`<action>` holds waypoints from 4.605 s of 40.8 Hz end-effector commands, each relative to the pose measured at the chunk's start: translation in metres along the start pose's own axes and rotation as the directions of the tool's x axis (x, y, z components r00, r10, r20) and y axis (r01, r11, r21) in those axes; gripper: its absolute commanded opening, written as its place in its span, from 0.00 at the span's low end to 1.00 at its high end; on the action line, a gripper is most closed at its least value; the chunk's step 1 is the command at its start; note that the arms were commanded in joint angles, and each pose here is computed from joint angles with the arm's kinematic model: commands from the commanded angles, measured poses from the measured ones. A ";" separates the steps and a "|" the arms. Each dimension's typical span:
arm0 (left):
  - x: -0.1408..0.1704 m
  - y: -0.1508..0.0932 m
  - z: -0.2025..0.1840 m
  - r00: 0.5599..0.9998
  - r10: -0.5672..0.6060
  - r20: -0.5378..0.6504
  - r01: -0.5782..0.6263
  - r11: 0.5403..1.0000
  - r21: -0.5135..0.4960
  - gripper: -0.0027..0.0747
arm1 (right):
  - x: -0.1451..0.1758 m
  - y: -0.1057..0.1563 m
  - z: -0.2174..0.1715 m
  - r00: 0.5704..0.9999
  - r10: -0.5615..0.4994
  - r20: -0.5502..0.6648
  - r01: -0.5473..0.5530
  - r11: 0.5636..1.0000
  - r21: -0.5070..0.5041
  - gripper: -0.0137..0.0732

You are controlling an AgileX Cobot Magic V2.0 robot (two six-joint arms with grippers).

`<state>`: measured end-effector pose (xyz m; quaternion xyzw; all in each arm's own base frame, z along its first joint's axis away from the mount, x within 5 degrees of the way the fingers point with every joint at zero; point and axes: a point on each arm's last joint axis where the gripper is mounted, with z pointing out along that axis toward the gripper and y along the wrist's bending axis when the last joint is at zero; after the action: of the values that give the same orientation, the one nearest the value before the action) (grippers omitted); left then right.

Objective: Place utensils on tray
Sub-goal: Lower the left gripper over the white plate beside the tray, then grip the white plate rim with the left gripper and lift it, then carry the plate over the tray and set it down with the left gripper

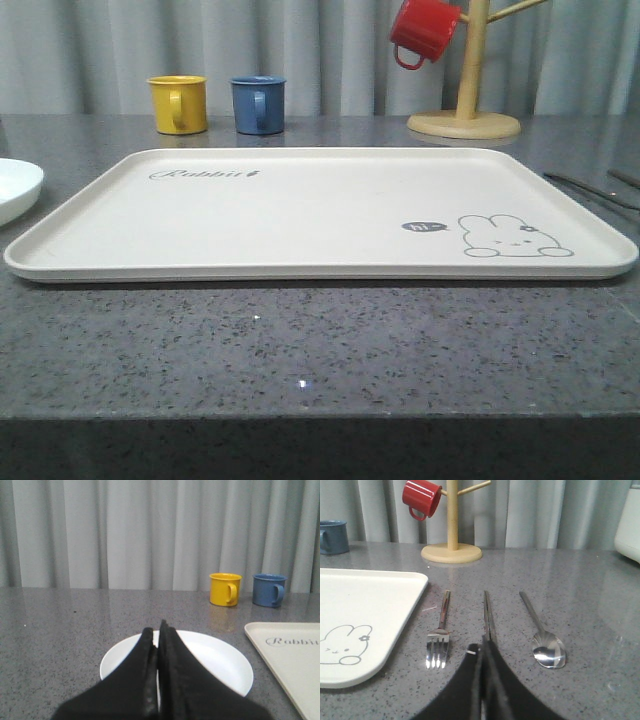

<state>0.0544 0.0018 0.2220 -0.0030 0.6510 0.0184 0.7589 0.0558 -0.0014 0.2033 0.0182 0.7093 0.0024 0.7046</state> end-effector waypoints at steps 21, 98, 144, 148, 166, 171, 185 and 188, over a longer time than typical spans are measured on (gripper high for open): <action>-0.177 -0.002 0.001 0.999 0.023 0.037 -0.026 0.998 0.061 0.01 | -0.150 0.003 -0.023 0.996 -0.003 0.091 0.002 1.000 0.014 0.02; -0.111 0.010 0.160 0.579 0.199 -0.790 -0.181 0.977 0.113 0.64 | -0.156 0.002 0.065 0.834 0.012 -0.551 0.017 0.999 0.047 0.65; -0.012 0.092 0.255 0.336 -0.228 -0.914 0.249 0.957 -0.147 0.23 | -0.156 0.002 0.065 0.834 0.012 -0.551 0.017 0.999 0.047 0.65; -0.011 0.093 0.253 0.324 -0.204 -0.924 0.223 0.965 -0.134 0.13 | -0.156 0.002 0.065 0.834 0.012 -0.551 0.017 0.999 0.047 0.65; -0.024 0.086 0.253 0.344 -0.196 -0.918 0.281 0.955 -0.098 0.01 | -0.156 0.002 0.065 0.834 0.012 -0.551 0.017 0.999 0.047 0.65; -0.045 0.079 0.256 0.399 -0.181 -0.899 0.332 0.942 -0.043 0.01 | -0.156 0.002 0.065 0.834 0.012 -0.551 0.017 0.999 0.047 0.65; -0.096 0.035 0.265 0.491 -0.056 -0.869 0.396 0.903 0.166 0.01 | -0.156 0.002 0.065 0.834 0.012 -0.551 0.017 0.999 0.047 0.65; -0.098 0.012 0.268 0.501 0.006 -0.865 0.399 0.885 0.238 0.01 | -0.156 0.002 0.065 0.834 0.012 -0.551 0.017 0.999 0.047 0.65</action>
<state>0.3066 0.0470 0.3325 0.0335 0.9397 -0.1866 0.2847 0.1171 -0.0049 0.3453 0.0362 0.9002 -0.0074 0.4338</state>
